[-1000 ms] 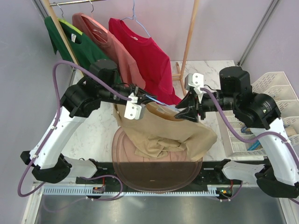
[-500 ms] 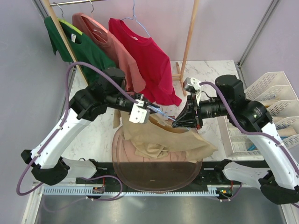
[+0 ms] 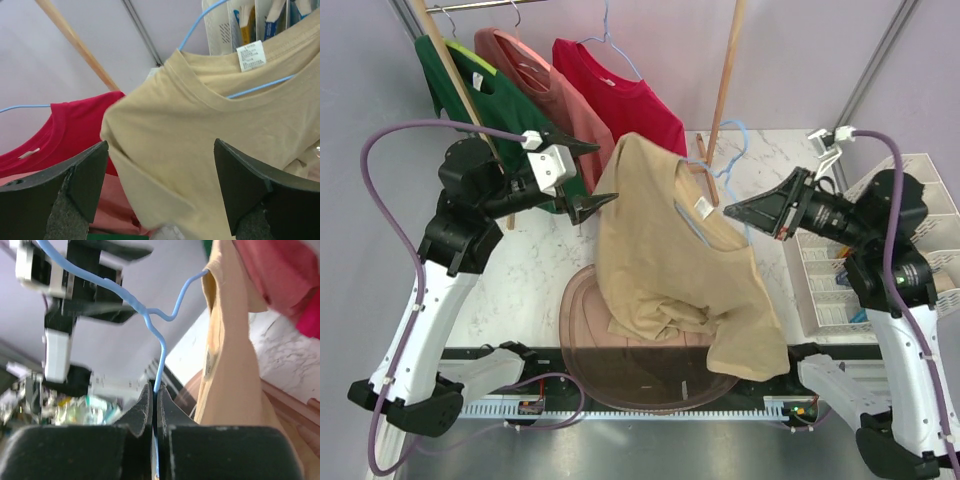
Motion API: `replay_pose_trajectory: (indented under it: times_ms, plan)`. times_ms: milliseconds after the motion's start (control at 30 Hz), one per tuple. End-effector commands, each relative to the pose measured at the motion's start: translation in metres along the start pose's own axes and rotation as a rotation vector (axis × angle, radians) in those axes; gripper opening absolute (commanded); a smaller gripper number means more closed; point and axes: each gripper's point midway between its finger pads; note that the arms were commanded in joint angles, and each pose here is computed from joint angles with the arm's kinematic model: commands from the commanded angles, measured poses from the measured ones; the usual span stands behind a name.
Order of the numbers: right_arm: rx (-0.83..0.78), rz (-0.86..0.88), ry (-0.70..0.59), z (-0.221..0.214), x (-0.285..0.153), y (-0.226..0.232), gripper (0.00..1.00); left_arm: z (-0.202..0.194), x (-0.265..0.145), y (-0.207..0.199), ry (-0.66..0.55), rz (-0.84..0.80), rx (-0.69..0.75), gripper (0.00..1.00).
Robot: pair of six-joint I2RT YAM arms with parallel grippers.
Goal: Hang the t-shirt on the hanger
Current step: Place the hanger at the clothesline.
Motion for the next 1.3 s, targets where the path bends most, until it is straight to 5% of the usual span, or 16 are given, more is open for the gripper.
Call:
replay_pose_trajectory:
  times_ms: [0, 300, 467, 700, 933, 1267]
  plan:
    - [0.036, -0.045, -0.233, 0.047, -0.028, 0.04, 0.0, 0.014, -0.008, 0.013, -0.057, 0.111, -0.05, 0.92]
    - [-0.201, -0.315, -0.833, 0.146, -0.115, 0.091, 0.0, 0.0, -0.001, 0.013, -0.049, 0.12, -0.099, 0.99]
    - [-0.281, -0.44, -1.0, 0.217, -0.122, 0.087, 0.0, -0.005, 0.003, 0.008, -0.05, 0.095, -0.121, 0.99]
    - [-0.449, -0.345, -1.201, 0.298, -0.11, 0.11, 0.0, -0.01, 0.003, 0.002, -0.046, 0.077, -0.133, 0.99]
    - [-0.43, -0.291, -1.123, 0.312, -0.069, 0.079, 0.0, -0.019, 0.002, -0.002, -0.033, 0.084, -0.137, 0.99]
    - [-0.26, -0.07, -0.762, 0.241, -0.015, 0.066, 0.0, -0.031, 0.004, -0.008, -0.024, 0.081, -0.157, 0.99]
Point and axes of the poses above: each gripper's point midway between its finger pads, its own x axis out along the fingers, its own y axis along the line the jaws close on, z = x × y, and after that the axes turned 6 degrees about x, right-handed
